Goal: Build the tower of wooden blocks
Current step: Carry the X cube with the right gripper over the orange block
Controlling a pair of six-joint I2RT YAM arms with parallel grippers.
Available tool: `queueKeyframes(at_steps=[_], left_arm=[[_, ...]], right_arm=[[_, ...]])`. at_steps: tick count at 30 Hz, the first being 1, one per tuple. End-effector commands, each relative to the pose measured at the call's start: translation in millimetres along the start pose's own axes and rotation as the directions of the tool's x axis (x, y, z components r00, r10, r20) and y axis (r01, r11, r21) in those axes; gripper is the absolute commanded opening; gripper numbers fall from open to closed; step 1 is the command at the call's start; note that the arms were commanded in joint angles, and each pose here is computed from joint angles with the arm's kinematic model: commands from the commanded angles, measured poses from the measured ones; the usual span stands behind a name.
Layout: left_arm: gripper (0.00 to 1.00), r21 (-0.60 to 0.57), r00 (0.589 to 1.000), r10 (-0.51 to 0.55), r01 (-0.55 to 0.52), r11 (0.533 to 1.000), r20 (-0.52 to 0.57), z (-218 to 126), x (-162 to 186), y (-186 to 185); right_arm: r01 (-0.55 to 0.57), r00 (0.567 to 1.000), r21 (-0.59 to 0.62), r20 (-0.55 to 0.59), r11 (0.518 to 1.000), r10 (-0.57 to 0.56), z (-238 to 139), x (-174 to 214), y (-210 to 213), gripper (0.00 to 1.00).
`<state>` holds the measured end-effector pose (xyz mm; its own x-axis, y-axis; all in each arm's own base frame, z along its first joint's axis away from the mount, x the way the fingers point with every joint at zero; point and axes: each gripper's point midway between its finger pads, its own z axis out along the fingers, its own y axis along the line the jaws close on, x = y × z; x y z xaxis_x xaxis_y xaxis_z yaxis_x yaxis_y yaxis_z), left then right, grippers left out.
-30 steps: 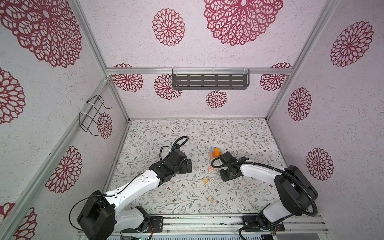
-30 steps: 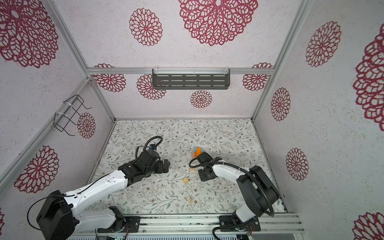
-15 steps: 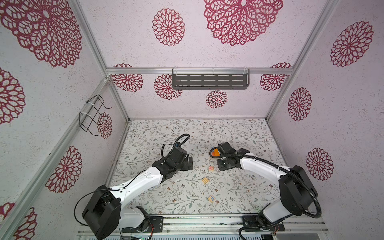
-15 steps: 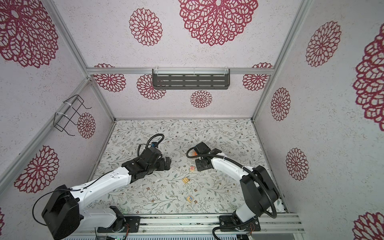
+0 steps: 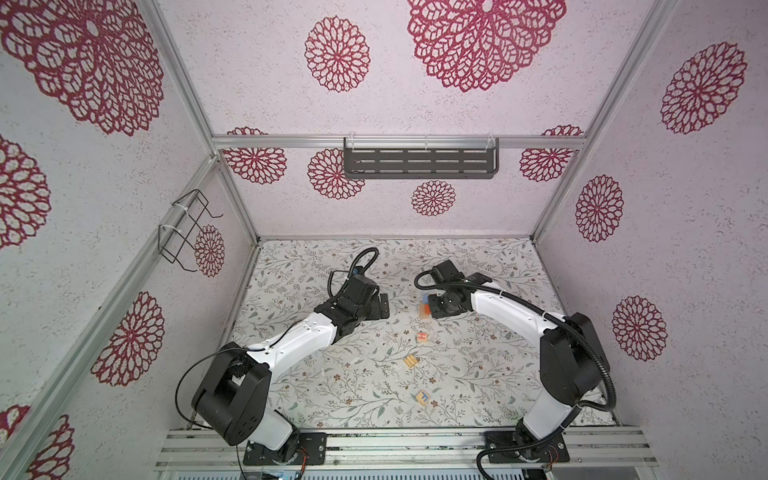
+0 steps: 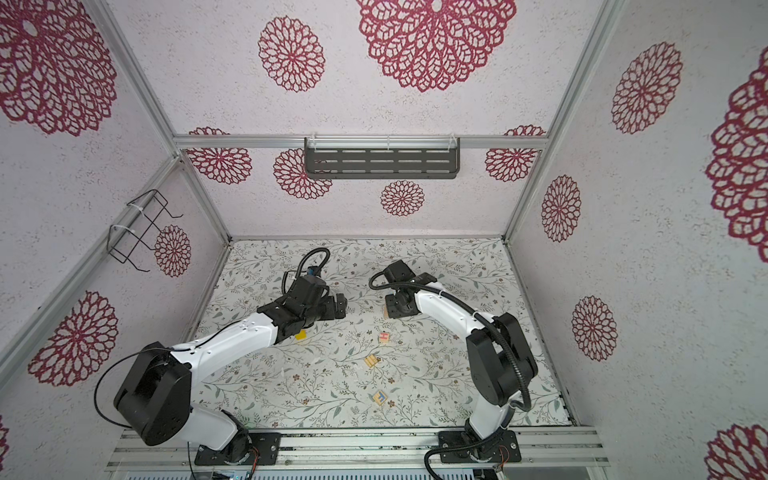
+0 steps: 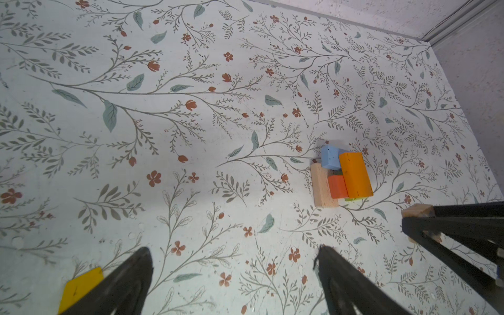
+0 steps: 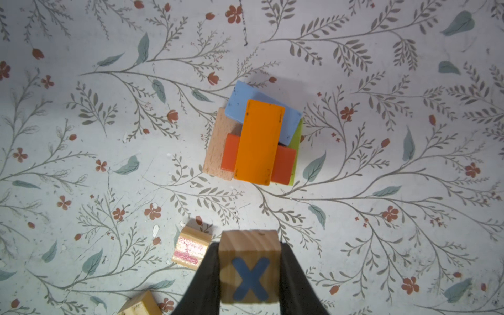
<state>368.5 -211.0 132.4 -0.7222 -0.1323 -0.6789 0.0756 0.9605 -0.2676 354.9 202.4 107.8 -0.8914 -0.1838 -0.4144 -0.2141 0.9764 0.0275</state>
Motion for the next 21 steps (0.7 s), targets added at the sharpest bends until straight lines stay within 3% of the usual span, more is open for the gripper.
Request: queueKeyframes(at_steps=[1,21], left_arm=[[0.97,0.01,0.999,-0.011,0.011,1.0,0.032,6,-14,2],[0.97,-0.057,0.998,-0.05,0.053,0.997,0.046,39,-11,27]], right_arm=[[-0.04,0.999,-0.018,0.002,0.999,0.04,-6,-13,-2,0.28],[-0.047,0.997,0.015,-0.056,0.999,0.048,35,-46,-9,0.3]])
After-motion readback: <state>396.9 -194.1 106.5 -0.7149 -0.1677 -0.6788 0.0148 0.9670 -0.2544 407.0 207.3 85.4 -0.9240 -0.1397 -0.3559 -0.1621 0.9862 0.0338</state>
